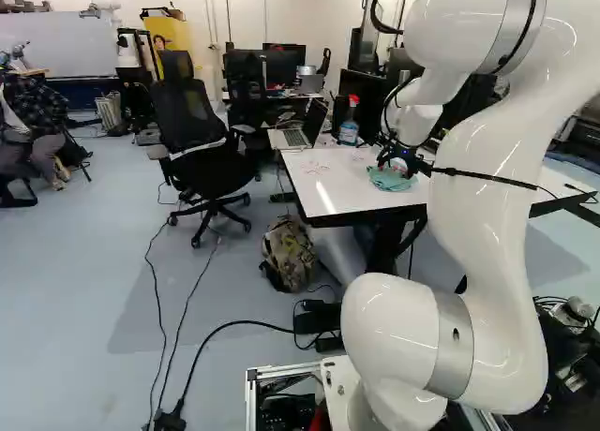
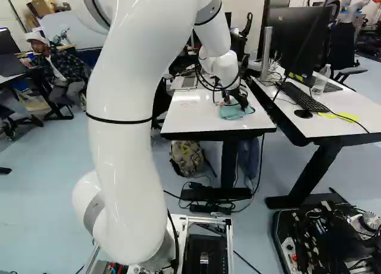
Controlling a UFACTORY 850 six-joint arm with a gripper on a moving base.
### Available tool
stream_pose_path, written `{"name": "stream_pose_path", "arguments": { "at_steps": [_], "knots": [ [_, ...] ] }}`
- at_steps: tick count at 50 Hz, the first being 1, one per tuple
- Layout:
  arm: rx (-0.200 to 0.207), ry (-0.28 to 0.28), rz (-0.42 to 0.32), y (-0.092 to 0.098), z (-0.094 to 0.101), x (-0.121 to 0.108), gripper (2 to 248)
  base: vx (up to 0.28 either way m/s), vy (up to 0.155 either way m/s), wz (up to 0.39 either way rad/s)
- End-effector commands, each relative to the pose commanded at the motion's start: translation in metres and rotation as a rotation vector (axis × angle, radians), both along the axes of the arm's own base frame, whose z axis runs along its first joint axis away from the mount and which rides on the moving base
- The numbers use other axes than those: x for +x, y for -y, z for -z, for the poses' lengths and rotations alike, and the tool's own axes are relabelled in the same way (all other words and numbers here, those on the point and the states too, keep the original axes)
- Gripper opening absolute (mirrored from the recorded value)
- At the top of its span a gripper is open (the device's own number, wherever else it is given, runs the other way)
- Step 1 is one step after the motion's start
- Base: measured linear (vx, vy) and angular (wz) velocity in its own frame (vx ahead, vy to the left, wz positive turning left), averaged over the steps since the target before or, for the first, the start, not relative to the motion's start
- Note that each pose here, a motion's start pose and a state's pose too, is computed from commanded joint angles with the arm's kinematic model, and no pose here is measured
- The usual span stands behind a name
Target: Clean the table with the green towel
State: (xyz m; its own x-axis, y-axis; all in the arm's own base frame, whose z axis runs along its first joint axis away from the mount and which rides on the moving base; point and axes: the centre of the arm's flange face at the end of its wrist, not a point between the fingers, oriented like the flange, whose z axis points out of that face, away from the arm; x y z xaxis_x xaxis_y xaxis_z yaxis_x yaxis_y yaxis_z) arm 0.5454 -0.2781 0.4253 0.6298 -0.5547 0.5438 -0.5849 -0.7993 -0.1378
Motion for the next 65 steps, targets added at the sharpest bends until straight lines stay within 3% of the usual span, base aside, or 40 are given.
{"name": "stream_pose_path", "arguments": {
  "at_steps": [3, 4, 8, 9, 13, 14, 19, 20, 43, 65],
  "knots": [
    [0.0, 0.0, 0.0, 0.0, 0.0, 0.0, 162, 0.0, 0.0, 0.0],
    [0.0, 0.0, 0.0, 0.0, 0.0, 0.0, 124, 0.0, 0.0, 0.0],
    [0.0, 0.0, 0.0, 0.0, 0.0, 0.0, 124, 0.0, 0.0, 0.0],
    [0.0, 0.0, 0.0, 0.0, 0.0, 0.0, 88, 0.0, 0.0, 0.0],
    [0.0, 0.0, 0.0, 0.0, 0.0, 0.0, 88, 0.0, 0.0, 0.0],
    [0.0, 0.0, 0.0, 0.0, 0.0, 0.0, 57, 0.0, 0.0, 0.0],
    [0.0, 0.0, 0.0, 0.0, 0.0, 0.0, 57, 0.0, 0.0, 0.0],
    [0.0, 0.0, 0.0, 0.0, 0.0, 0.0, 46, 0.0, 0.0, 0.0],
    [-0.014, 0.028, -0.003, -0.004, -0.021, -0.005, 46, 0.0, 0.0, 0.0],
    [-0.032, 0.066, -0.046, -0.034, -0.05, -0.006, 46, 0.0, 0.0, 0.0]
  ]
}}
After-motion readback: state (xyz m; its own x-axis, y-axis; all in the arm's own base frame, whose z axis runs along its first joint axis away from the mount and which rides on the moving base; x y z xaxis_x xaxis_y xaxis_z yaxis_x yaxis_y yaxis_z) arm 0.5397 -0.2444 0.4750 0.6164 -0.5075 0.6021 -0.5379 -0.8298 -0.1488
